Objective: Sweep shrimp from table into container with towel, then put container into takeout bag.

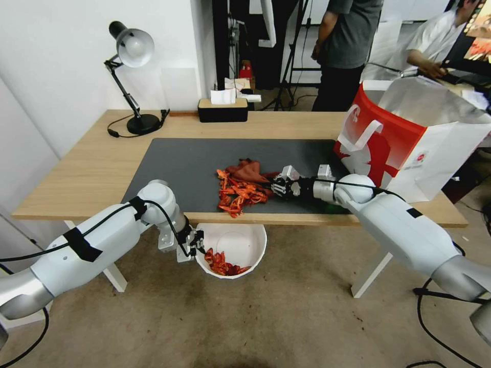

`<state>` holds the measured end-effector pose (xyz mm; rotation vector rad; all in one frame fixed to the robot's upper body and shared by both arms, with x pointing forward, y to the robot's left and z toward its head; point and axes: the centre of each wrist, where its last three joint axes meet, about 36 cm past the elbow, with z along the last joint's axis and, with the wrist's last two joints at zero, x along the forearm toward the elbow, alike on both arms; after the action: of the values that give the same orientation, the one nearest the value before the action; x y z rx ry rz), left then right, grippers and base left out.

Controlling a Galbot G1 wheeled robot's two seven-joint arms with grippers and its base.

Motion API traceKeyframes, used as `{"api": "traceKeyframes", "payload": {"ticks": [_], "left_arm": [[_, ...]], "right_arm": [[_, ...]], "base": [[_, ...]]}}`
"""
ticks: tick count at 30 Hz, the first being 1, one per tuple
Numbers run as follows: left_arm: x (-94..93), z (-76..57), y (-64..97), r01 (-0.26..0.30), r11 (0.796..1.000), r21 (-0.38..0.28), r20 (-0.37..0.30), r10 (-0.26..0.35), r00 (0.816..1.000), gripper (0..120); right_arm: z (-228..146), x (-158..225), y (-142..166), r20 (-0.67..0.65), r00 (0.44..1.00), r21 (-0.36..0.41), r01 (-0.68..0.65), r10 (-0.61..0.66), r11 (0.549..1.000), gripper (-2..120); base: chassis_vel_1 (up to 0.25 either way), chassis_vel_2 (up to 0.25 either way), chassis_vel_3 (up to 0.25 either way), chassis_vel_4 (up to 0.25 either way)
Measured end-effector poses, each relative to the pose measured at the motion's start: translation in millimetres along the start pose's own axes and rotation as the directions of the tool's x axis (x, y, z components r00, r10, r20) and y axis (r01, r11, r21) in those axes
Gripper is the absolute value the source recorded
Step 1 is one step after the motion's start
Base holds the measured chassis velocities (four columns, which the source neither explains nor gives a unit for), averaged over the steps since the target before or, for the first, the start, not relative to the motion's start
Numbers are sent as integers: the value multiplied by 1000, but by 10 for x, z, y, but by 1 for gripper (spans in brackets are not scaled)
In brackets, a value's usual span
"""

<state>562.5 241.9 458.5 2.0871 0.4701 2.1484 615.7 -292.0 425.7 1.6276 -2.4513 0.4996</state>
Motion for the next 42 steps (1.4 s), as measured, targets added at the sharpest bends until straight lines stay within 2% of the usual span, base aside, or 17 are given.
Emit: {"api": "traceKeyframes", "payload": {"ticks": [6, 21, 42], "left_arm": [[15, 10, -14, -3, 1000, 0, -2, 3, 1000, 0], [123, 25, -107, -14, 1000, 8, -16, 14, 1000, 0], [171, -82, -114, -11, 1000, -5, -14, 11, 1000, 0]], "right_arm": [[70, 112, 245, 22, 1000, -13, 2, -1, 1000, 5], [95, 237, 507, 35, 999, -29, 3, -2, 1000, 5], [44, 263, 809, 51, 999, -36, 18, -16, 999, 5]], "base": [[0, 0, 0, 0], [0, 0, 0, 0], [0, 0, 0, 0]]}}
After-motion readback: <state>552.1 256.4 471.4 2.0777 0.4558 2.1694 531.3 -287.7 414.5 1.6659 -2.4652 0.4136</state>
